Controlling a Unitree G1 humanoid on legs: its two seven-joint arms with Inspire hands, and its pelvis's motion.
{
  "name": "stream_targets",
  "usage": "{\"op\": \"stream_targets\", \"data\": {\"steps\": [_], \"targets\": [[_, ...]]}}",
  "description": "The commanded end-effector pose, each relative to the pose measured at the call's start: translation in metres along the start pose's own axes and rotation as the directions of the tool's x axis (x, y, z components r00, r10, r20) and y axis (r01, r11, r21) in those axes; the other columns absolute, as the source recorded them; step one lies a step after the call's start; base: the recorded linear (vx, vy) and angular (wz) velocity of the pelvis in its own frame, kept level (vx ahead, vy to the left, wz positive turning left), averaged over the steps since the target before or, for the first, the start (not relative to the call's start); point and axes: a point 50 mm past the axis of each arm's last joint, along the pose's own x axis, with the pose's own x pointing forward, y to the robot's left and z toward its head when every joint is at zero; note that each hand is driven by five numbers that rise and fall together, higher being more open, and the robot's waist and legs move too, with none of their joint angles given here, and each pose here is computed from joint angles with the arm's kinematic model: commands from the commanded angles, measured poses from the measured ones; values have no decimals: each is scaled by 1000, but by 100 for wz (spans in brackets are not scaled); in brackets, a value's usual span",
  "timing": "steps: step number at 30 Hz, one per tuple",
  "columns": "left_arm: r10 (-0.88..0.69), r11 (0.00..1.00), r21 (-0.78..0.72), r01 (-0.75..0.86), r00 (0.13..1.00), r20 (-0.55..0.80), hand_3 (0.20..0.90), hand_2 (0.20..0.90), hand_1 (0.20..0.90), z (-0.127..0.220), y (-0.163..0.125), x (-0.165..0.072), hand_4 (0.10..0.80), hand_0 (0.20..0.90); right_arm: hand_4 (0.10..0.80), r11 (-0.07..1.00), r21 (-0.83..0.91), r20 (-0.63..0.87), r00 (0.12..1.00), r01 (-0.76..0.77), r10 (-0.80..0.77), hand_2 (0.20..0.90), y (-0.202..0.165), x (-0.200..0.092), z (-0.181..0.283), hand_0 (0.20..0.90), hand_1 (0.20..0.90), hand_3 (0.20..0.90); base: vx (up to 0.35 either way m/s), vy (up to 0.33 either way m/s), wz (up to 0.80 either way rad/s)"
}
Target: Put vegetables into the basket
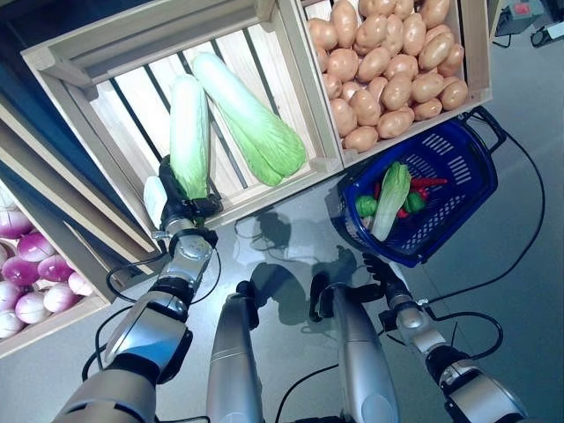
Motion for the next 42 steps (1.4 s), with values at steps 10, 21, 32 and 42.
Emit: {"op": "stream_targets", "data": {"steps": [10, 21, 32, 42], "targets": [[9, 993, -119, 0, 997, 78, 578, 578, 578, 58, 36, 40, 585, 578, 800, 998, -32, 5, 999, 47, -46, 900, -17, -6, -9, 900, 900, 900, -6, 7, 1], [145, 951, -283, -126, 988, 47, 300, 300, 300, 67, 59, 49, 400, 300, 800, 997, -29, -3, 998, 65, -65, 900, -16, -8, -14, 900, 900, 900, -4, -2, -1], [143, 950, -283, -133, 990, 15, 300, 300, 300, 44, 63, 44, 400, 300, 800, 999, -38, -8, 999, 38, -38, 900, -8, -12, -20, 900, 900, 900, 10, 6, -4], [150, 905, -388, -174, 984, -92, 300, 300, 300, -3, 57, 23, 400, 300, 800, 998, 63, -24, 999, 27, -26, 900, -2, -22, -33, 900, 900, 900, 75, 9, -7]]}}
